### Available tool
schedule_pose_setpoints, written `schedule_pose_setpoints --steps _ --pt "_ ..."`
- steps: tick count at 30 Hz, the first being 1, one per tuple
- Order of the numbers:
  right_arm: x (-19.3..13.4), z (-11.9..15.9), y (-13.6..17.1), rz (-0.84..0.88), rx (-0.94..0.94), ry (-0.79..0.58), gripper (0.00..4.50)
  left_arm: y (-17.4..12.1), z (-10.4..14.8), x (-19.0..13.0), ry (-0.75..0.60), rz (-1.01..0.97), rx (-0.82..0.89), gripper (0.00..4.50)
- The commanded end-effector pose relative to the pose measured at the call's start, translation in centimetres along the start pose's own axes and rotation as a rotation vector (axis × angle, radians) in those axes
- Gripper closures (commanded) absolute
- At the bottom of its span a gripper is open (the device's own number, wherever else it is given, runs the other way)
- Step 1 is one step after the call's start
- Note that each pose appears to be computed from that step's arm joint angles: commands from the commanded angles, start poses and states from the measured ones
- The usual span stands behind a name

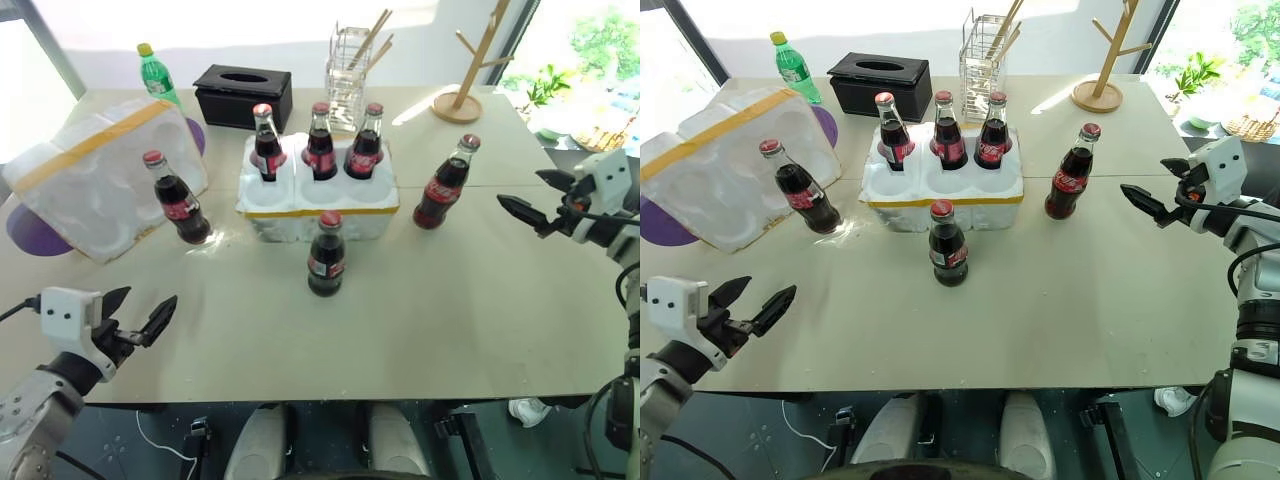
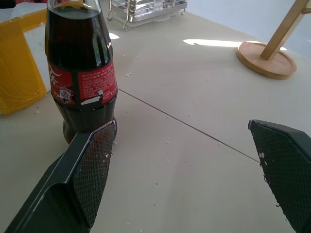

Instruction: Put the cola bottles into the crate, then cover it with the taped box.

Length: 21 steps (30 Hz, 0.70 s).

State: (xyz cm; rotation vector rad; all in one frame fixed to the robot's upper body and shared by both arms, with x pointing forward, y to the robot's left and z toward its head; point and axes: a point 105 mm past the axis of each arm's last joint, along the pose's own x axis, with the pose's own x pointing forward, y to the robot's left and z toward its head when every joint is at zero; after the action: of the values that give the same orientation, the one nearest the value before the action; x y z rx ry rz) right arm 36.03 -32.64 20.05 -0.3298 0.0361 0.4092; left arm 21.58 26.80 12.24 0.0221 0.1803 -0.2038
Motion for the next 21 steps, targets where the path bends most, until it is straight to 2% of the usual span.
schedule_pose_setpoints --steps 1,18,21 --pt "-0.2 1.5 -0.5 -0.015 -0.026 -0.048 0.00 -1.0 0.6 0.1 -0.014 -0.052 0.035 0.14" --pt "-0.4 1.6 0.0 0.006 -0.005 -0.056 0.00 1.2 1.6 1.0 -0.057 0.040 0.001 0.14" --pt "-0.9 2.8 0.2 0.052 0.021 -0.078 0.00 1.5 2.4 1.5 -0.091 0.044 0.013 0.14"
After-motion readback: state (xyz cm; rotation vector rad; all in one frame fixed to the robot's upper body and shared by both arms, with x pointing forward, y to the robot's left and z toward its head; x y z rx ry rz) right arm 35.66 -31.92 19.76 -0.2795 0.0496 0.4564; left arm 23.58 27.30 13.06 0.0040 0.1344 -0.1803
